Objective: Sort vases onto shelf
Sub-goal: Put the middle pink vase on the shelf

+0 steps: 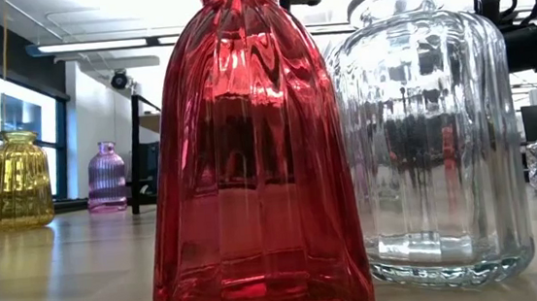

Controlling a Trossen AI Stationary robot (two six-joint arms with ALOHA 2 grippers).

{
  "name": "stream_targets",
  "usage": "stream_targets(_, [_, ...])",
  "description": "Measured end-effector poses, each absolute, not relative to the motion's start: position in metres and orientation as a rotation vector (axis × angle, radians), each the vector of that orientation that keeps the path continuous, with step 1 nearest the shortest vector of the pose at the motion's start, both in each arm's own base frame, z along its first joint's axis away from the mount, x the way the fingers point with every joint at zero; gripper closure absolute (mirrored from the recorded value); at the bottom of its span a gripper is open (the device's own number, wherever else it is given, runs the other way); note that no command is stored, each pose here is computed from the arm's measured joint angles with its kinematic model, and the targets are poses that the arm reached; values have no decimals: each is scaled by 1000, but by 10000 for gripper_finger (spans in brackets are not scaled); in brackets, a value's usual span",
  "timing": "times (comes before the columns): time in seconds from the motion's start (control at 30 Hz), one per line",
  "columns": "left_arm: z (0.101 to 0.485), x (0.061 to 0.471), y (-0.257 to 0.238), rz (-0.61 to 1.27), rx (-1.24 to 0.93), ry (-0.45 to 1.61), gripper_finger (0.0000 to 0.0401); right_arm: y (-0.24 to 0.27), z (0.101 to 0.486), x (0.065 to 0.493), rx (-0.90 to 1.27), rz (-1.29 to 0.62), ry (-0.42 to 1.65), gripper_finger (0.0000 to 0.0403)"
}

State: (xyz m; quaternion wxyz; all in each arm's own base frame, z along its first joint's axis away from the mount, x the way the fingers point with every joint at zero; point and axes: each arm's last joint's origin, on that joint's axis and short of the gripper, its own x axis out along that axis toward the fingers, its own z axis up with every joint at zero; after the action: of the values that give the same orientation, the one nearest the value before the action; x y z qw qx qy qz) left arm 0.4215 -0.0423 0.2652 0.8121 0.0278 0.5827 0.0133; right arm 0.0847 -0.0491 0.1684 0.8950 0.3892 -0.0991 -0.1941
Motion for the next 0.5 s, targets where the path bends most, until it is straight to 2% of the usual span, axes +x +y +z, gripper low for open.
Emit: stream_targets(0.5, [260,424,-47,49,49,1242,288,-49,168,85,806,-403,-206,100])
